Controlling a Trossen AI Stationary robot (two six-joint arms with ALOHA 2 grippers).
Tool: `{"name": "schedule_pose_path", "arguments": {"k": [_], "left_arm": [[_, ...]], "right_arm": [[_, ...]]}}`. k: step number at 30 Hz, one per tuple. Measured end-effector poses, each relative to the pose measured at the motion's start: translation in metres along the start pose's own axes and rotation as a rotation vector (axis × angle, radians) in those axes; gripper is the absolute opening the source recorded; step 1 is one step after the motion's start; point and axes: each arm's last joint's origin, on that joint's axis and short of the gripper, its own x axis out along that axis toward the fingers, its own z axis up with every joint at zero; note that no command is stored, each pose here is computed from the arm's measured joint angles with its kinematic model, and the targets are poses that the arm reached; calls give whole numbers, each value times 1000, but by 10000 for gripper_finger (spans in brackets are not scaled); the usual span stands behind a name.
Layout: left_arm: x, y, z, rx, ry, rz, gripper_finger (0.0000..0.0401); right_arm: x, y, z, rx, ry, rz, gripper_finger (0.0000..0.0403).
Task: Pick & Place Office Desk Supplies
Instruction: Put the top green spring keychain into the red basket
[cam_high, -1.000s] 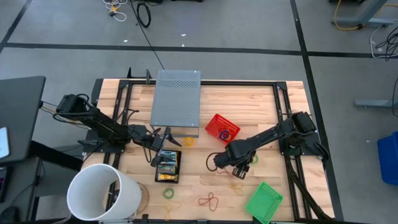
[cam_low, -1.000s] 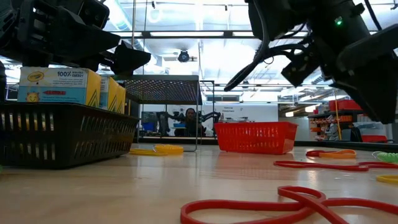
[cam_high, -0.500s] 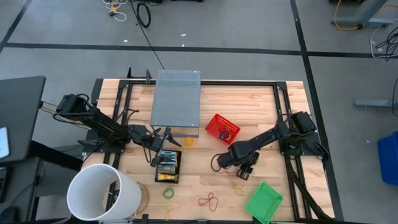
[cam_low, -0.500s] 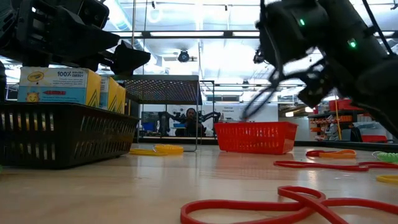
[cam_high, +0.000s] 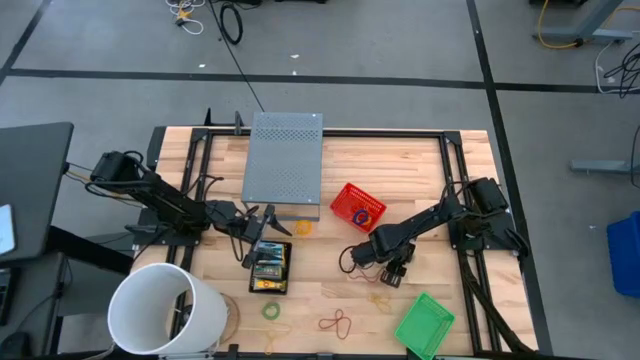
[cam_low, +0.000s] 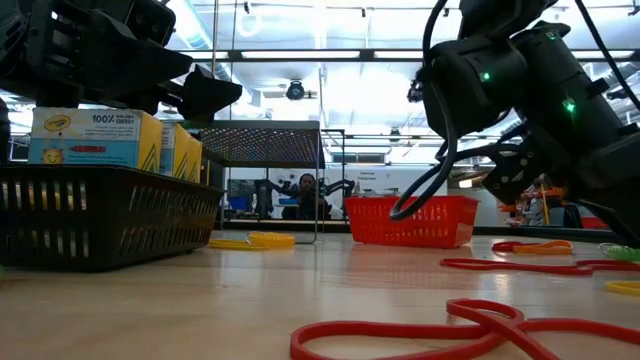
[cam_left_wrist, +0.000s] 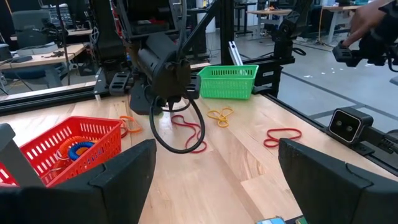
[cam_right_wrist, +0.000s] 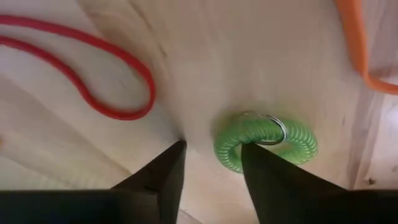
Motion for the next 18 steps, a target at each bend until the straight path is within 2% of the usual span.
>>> {"name": "schedule_pose_path", "arguments": {"k": [4, 10, 18], "left_arm": [[0, 0, 0, 0, 0, 0, 339], [0, 0, 0, -4, 0, 0, 339], [0, 0, 0, -4, 0, 0, 339]], "right_arm": [[0, 1, 0, -16, -18, -7, 143], [0, 3, 0, -51, -29, -5, 25], [-1, 14, -8, -103, -58, -52, 7]]}}
